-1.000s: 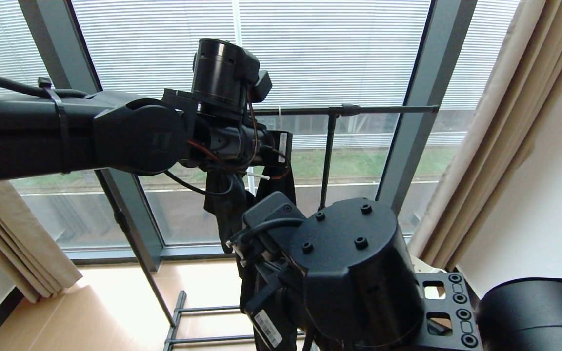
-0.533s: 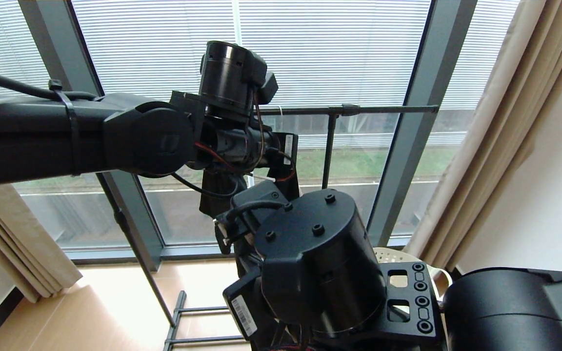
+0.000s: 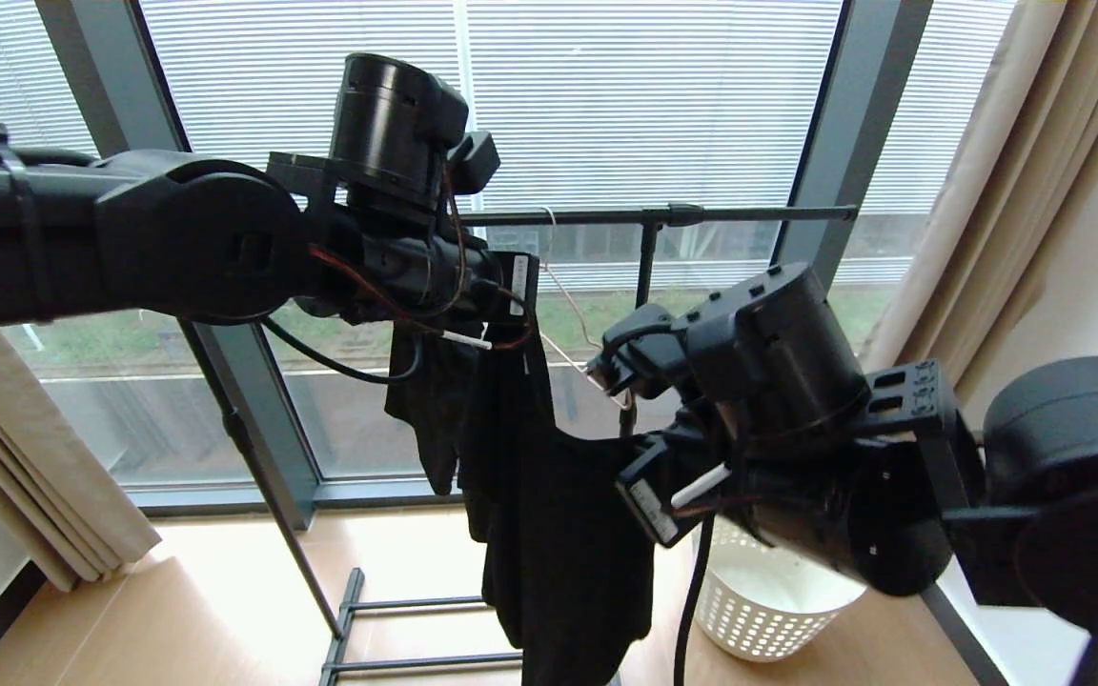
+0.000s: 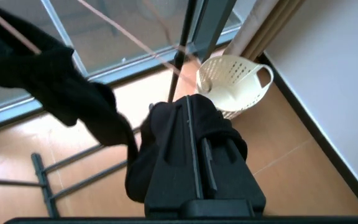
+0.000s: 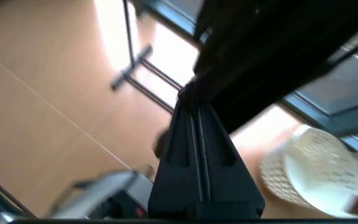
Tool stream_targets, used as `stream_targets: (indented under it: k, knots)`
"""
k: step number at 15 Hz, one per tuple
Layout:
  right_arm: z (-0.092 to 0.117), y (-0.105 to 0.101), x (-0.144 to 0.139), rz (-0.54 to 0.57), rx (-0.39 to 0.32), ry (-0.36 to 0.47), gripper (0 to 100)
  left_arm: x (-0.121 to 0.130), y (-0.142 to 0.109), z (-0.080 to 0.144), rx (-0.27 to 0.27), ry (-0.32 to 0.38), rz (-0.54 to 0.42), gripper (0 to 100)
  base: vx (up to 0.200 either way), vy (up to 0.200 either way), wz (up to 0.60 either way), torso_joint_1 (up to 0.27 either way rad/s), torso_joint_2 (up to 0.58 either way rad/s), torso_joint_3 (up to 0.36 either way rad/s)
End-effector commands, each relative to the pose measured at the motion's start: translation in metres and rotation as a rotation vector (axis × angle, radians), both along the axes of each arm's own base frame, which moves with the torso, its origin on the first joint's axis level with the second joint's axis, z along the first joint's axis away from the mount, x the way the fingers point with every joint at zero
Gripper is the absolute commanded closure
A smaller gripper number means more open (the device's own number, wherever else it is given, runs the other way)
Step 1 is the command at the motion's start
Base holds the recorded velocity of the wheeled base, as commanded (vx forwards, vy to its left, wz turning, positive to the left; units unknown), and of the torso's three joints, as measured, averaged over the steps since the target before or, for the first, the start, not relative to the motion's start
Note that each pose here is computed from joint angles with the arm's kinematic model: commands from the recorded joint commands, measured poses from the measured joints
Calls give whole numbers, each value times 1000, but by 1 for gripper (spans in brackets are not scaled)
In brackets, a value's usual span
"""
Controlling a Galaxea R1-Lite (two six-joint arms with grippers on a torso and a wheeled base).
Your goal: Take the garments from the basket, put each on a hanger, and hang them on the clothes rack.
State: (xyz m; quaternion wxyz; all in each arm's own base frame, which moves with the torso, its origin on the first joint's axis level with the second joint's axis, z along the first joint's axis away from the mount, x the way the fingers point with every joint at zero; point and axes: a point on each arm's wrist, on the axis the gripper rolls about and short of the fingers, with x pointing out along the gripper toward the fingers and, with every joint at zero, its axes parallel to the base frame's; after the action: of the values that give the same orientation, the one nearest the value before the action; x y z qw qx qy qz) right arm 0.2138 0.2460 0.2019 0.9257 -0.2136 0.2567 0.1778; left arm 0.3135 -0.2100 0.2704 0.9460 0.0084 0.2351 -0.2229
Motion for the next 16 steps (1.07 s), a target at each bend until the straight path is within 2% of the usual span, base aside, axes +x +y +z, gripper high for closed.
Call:
stream_targets:
  k: [1, 2, 3, 5, 6, 8, 9, 11, 12, 14, 16]
  knots:
    - [10, -26, 31, -118, 16, -29, 100, -13, 10, 12, -4, -11, 1, 100, 0, 0, 0, 0, 0, 0]
    - [12, -32, 39, -147, 24, -38, 100, -16, 12, 11, 13, 0, -1, 100, 0, 0, 0, 0, 0, 0]
    - [17, -44, 53, -200, 43, -53, 100, -26, 18, 6, 63, 39, -12, 100, 0, 0, 0, 0, 0, 0]
    - [18, -45, 56, -210, 49, -54, 100, -30, 20, 2, 82, 55, -16, 100, 0, 0, 0, 0, 0, 0]
    - [12, -37, 69, -242, 104, -63, 100, -52, 20, -15, 143, 114, -66, 100, 0, 0, 0, 0, 0, 0]
    - [6, -29, 75, -248, 128, -64, 100, -70, 14, -28, 179, 154, -117, 100, 0, 0, 0, 0, 0, 0]
    - [2, -17, 75, -222, 131, -60, 100, -81, 6, -36, 196, 176, -160, 100, 0, 0, 0, 0, 0, 0]
    - [2, -4, 81, -232, 189, -61, 100, -99, -7, -47, 229, 203, -231, 100, 0, 0, 0, 0, 0, 0]
    - [2, -3, 80, -231, 194, -61, 100, -100, -8, -48, 231, 206, -235, 100, 0, 0, 0, 0, 0, 0]
    - [0, 15, 82, -240, 269, -49, 100, -120, -25, -50, 240, 201, -321, 100, 0, 0, 0, 0, 0, 0]
    - [0, 22, 80, -244, 306, -42, 100, -131, -34, -46, 212, 198, -364, 100, 0, 0, 0, 0, 0, 0]
